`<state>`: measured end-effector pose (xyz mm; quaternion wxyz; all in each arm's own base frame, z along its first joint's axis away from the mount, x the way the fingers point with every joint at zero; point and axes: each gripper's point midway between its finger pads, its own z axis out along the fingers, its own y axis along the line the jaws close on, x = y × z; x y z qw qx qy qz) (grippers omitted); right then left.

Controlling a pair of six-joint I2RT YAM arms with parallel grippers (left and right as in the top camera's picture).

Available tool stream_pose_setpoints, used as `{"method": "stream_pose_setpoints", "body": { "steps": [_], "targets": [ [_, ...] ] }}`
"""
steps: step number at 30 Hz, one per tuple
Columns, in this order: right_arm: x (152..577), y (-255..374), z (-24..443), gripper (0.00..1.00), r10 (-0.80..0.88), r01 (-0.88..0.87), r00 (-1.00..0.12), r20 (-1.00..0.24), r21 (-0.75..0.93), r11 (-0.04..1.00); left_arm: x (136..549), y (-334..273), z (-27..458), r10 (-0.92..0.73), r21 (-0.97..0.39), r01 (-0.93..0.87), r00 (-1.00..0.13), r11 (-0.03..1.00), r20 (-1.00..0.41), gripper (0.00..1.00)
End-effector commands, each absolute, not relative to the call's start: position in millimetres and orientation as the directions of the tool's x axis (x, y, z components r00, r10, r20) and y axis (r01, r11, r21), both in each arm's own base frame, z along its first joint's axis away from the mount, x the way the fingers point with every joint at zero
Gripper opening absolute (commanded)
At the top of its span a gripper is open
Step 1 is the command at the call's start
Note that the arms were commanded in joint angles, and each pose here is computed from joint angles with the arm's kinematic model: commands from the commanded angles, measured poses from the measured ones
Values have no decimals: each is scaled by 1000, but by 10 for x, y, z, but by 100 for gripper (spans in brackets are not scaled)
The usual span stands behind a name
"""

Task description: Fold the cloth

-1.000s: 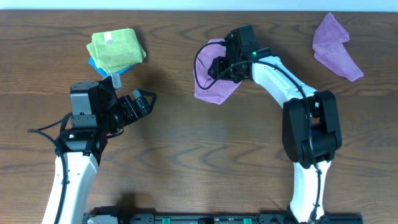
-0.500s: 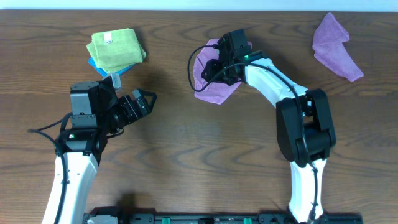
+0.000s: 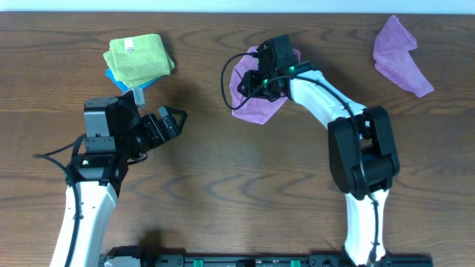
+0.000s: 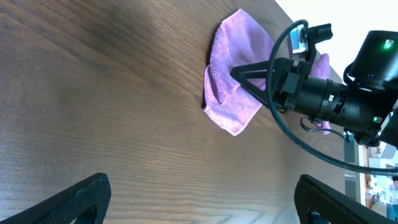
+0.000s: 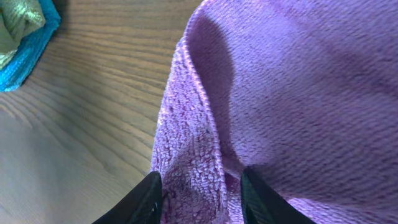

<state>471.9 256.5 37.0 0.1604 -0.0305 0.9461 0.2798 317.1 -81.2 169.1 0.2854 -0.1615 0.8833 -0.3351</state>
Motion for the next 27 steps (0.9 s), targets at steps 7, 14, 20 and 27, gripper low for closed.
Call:
{"method": "stream_pose_setpoints", "body": {
  "steps": [7, 14, 20, 27],
  "targets": [
    [4684, 2741, 330, 41, 16, -167, -947, -320, 536, 828, 3213, -786, 1742, -478, -671, -92, -773, 735, -417, 96],
    [4682, 2745, 269, 40, 14, -164, -949, -314, 534, 829, 3213, -786, 1742, -478, -671, -92, -773, 735, -417, 95],
    [4668, 2739, 148, 18, 5, -161, -954, -300, 528, 834, 3212, -786, 1741, -478, -671, -93, -773, 735, -417, 95],
    [4797, 2672, 458, 1, 18, -197, -928, -371, 533, 823, 3192, -797, 1729, -476, -674, -96, -780, 733, -407, 96]
  ]
}}
